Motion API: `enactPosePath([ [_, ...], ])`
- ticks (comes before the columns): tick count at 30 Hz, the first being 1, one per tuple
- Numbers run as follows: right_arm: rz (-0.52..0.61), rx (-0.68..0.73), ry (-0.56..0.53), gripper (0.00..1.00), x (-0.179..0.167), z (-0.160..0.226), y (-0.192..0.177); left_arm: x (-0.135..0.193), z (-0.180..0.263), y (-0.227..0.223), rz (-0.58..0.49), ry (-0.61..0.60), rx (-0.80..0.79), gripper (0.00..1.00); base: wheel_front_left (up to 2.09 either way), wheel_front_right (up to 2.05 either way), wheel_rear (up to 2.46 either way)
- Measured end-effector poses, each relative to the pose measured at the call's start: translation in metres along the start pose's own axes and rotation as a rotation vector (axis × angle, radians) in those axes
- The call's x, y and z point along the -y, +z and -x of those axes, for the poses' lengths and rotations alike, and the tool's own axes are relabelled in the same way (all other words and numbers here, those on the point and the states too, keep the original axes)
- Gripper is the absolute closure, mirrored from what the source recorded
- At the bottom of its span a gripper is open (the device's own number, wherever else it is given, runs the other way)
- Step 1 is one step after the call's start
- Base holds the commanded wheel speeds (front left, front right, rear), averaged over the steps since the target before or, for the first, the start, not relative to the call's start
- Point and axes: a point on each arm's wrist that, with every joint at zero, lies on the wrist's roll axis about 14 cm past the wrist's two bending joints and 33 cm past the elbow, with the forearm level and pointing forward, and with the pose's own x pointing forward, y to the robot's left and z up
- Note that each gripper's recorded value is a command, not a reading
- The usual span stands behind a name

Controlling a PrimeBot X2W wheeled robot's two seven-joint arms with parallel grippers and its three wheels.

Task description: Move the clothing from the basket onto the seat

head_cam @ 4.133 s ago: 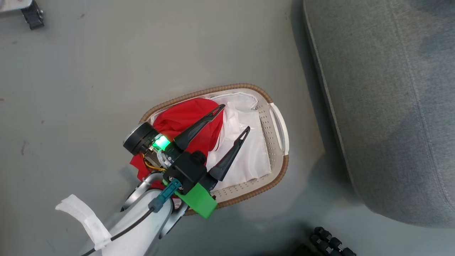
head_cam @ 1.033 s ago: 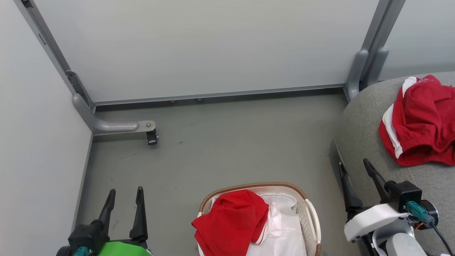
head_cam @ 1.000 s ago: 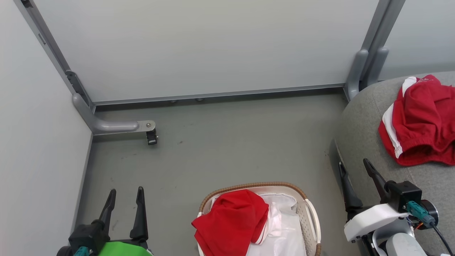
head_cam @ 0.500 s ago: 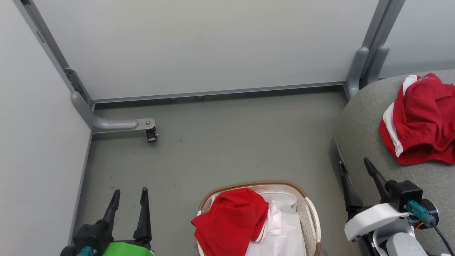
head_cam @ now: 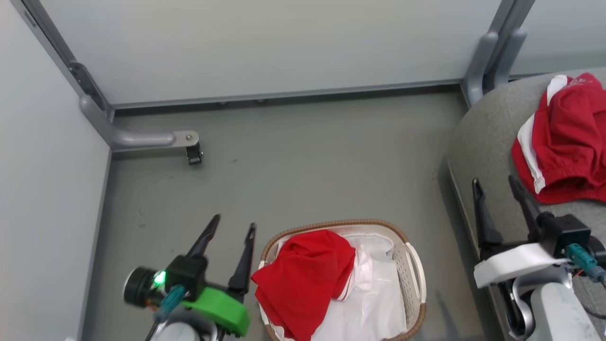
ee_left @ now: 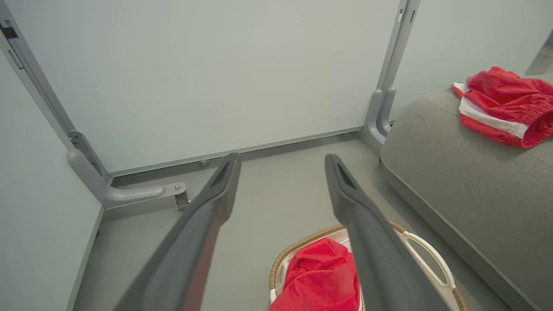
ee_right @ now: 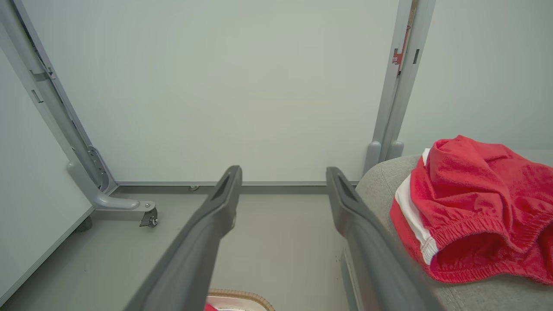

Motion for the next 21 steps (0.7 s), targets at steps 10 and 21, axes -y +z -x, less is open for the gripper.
enactPosePath([
  [10,0.074,0.093,0.002,0.00,0.005,-0.049,0.019,0.042,-0.062,-0.056,-0.154,-0.296,-0.193,0.00,0.00,0.00,0.00],
  [21,0.061,0.099,-0.009,0.00,0.016,-0.087,-0.002,0.047,-0.084,-0.175,-0.304,-0.534,-0.519,0.00,0.00,0.00,0.00],
])
